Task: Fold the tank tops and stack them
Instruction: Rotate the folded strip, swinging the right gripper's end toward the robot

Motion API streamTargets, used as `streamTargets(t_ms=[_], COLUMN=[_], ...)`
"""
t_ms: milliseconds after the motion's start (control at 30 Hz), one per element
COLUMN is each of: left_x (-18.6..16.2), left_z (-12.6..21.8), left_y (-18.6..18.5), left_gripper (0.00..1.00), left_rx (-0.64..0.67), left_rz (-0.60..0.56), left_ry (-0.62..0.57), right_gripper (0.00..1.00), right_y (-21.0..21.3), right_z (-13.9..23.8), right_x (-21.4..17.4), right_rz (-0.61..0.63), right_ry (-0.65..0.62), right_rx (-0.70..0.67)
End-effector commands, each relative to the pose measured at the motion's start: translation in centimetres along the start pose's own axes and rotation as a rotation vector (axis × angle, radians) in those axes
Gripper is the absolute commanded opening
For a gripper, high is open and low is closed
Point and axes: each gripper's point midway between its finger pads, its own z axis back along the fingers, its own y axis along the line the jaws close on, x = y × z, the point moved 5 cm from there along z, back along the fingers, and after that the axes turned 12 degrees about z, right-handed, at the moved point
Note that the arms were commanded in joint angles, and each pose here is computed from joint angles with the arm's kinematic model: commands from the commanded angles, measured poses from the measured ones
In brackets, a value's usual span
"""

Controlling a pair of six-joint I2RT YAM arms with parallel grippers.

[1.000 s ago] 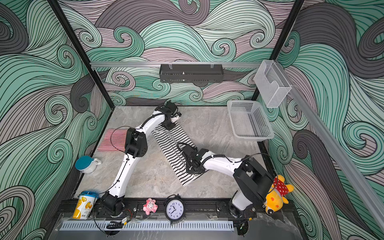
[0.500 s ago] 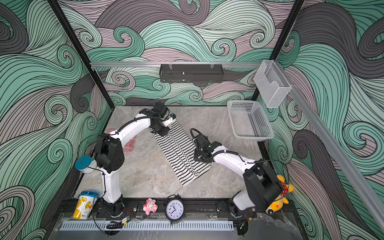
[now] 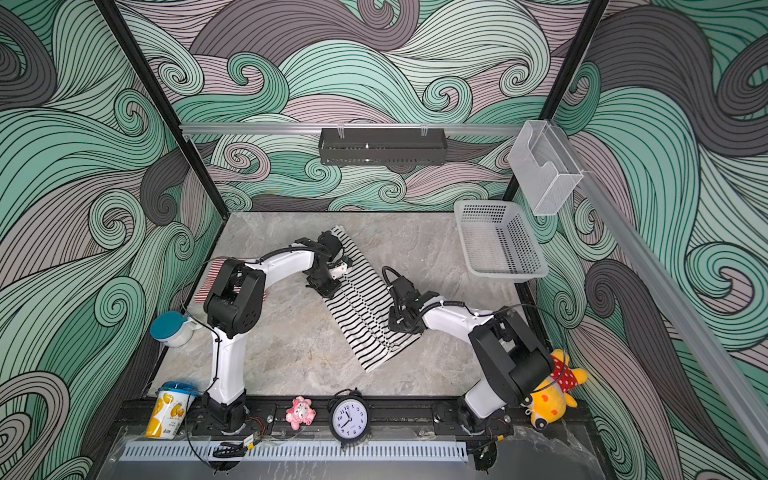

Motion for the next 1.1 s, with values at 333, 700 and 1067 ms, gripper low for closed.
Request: streamTargets(t_ms=[333,700,1067], left_x=[4.9,6.0,2.7], left_z=[-1.5,0.5,10.5], left_y=[3.6,3.6,2.1], left_gripper=[0.16,0.15,0.28], left_rx=[0.26,0.266,0.219], left_rz=[-0.047,-0.054,0.007], left_ry=[-0.029,-0.062,-0.318], right_gripper=[0.39,0.43,0.57], right_y=[4.4,8.4,6.0], right_z=[-2.7,0.9,7.7], right_x=[-5.8,-5.9,-4.5], right_rz=[0.027,0.068,0.011], right_ry=[0.123,0.042,-0.131], right_rx=[-0.003,-0.004,0.073])
